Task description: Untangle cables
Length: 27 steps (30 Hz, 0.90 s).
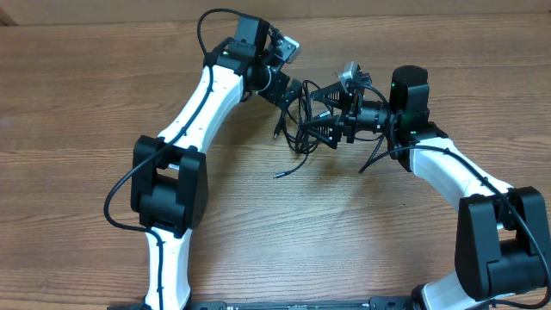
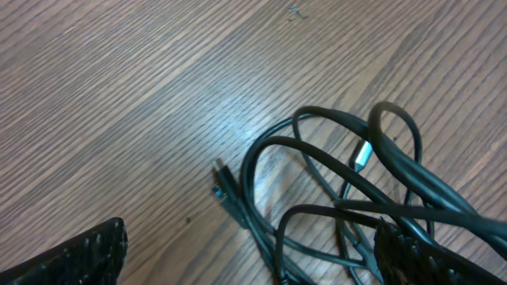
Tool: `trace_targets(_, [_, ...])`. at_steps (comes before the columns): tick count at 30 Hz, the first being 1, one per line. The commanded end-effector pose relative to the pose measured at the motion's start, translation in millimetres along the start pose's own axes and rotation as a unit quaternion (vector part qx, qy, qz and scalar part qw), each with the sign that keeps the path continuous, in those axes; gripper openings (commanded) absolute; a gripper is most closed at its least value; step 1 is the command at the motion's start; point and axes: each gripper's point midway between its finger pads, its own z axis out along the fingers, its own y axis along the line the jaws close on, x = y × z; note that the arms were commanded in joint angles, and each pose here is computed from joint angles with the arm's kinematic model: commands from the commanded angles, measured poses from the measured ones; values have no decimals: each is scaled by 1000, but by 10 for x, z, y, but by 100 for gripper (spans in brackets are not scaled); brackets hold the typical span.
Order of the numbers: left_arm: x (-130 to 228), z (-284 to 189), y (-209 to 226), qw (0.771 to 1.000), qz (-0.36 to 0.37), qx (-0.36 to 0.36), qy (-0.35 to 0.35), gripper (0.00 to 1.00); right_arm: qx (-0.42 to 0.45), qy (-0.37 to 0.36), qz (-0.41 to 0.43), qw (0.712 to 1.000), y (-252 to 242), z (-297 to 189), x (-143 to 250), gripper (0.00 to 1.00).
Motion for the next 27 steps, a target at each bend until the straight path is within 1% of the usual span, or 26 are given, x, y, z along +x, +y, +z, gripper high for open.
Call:
trace_targets(1, [98, 209, -10, 1000, -7, -11, 19, 100, 2, 0, -3, 1000, -8, 3, -15, 100])
trace_targets(4, [121, 262, -25, 1000, -17, -3, 20, 100, 2, 1, -1, 1000, -9, 2, -8, 100])
trace_targets(10, [111, 283, -97, 1000, -14, 8, 19, 100, 2, 1, -1, 1000, -11, 2, -9, 100])
trace_targets(15, [55, 263, -350, 997, -16, 81, 4, 100, 2, 1, -1, 1000, -11, 2, -9, 100])
trace_targets(17, [42, 254, -401, 995, -19, 95, 1, 100, 2, 1, -1, 1000, -11, 2, -9, 100])
trace_targets(20, [42, 257, -395, 995, -22, 92, 2, 100, 2, 1, -1, 1000, -11, 2, -9, 100])
trace_targets(23, [73, 272, -276, 998, -23, 59, 9, 100, 2, 1, -1, 1000, -9, 3, -9, 100])
trace_targets(27, [103, 274, -169, 999, -24, 34, 15, 100, 2, 1, -1, 1000, -9, 3, -9, 100])
